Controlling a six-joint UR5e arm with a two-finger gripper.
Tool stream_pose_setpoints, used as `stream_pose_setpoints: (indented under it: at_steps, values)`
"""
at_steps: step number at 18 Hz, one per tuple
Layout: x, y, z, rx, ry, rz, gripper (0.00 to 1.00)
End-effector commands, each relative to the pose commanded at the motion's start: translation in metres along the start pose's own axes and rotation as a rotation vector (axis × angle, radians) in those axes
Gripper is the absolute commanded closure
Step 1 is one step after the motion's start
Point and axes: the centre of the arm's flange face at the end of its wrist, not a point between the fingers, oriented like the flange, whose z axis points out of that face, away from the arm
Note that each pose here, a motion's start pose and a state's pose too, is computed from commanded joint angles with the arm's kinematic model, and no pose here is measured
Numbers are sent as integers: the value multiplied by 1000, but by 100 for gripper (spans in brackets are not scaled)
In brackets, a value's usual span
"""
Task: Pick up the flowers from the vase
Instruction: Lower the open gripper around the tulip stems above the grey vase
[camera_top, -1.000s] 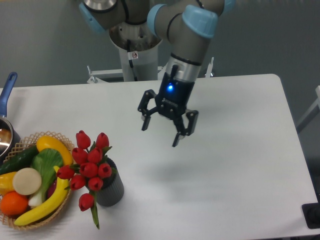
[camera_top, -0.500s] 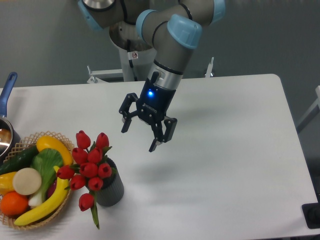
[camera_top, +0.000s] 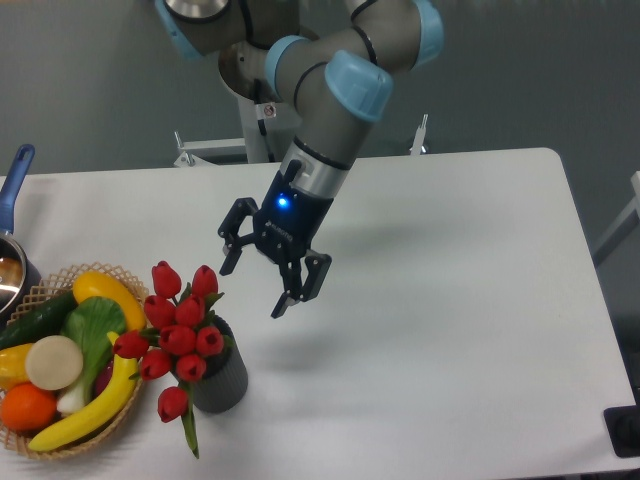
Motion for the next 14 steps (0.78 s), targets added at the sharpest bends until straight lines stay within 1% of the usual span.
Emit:
stream_pose_setpoints:
  at_steps: [5,8,10,14]
  values:
    - [3,-7,6,3,11,12,0]
    - [2,-6,16,-1,26,15,0]
    - [5,-14,18,29,44,22,0]
    - [5,-17,28,47,71,4,0]
